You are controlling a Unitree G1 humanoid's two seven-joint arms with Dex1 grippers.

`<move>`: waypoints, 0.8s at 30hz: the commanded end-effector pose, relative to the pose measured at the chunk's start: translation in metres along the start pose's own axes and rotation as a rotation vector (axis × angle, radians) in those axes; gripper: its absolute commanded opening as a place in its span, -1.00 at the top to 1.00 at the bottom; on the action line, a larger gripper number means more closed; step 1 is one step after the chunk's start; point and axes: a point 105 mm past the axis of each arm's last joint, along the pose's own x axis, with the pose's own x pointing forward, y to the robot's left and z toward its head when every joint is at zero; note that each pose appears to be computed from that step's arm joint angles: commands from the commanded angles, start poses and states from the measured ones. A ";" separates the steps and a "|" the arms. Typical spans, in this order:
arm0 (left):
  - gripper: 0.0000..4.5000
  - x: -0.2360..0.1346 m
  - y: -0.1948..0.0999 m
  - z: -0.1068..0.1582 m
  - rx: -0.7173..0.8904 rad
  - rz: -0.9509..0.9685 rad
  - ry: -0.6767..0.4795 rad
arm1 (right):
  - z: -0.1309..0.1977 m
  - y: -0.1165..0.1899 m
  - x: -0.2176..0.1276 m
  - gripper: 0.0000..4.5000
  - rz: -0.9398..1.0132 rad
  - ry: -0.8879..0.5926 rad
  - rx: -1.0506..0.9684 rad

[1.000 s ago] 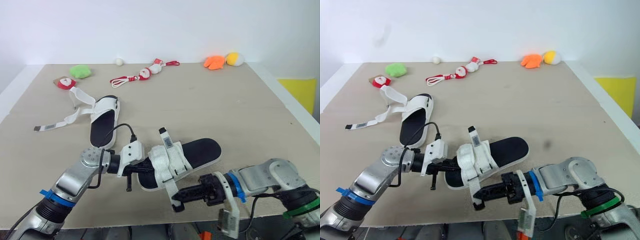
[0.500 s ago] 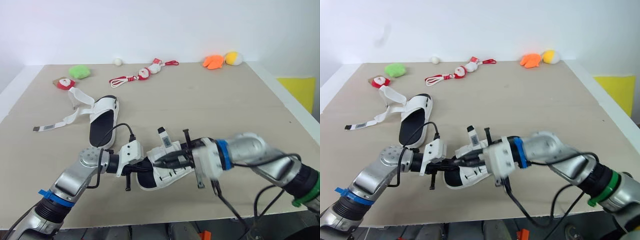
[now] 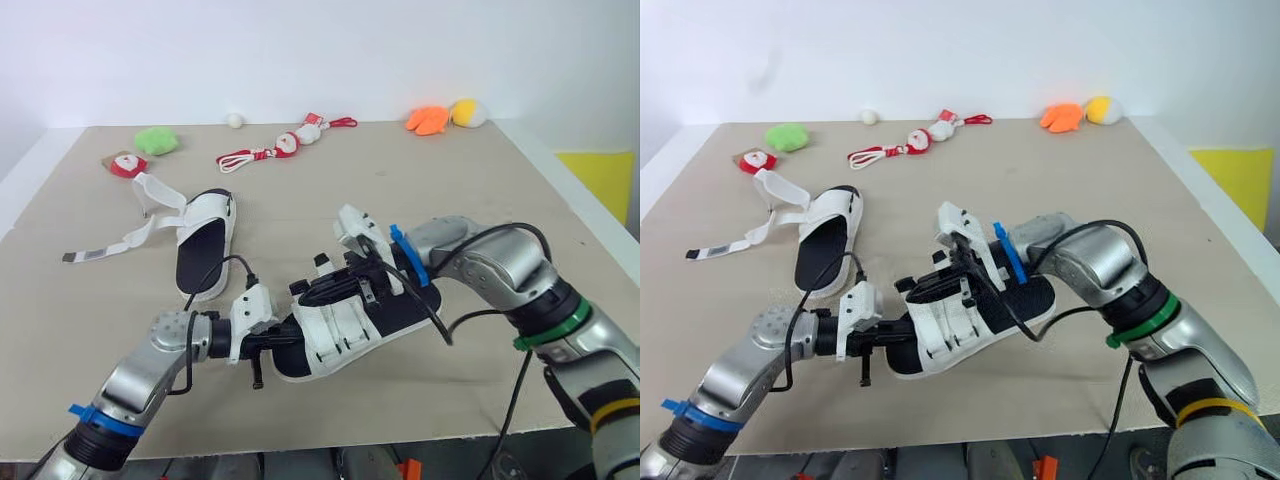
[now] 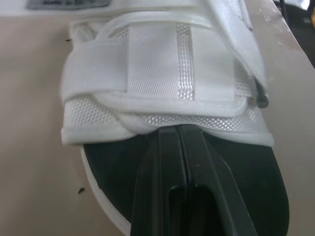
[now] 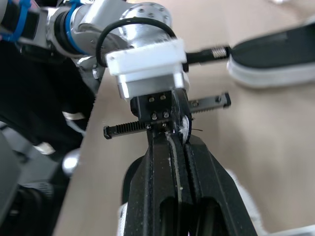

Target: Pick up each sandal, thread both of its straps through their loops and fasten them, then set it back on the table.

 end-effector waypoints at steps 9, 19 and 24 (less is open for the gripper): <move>1.00 -0.005 -0.005 -0.021 -0.080 0.091 0.000 | 0.015 -0.019 -0.005 0.98 -0.043 -0.005 0.175; 1.00 -0.004 -0.007 -0.022 -0.079 0.082 0.010 | 0.007 -0.038 0.001 0.98 -0.107 0.022 0.245; 1.00 -0.004 -0.007 -0.021 -0.080 0.076 0.012 | 0.009 -0.040 0.001 0.98 -0.113 0.027 0.252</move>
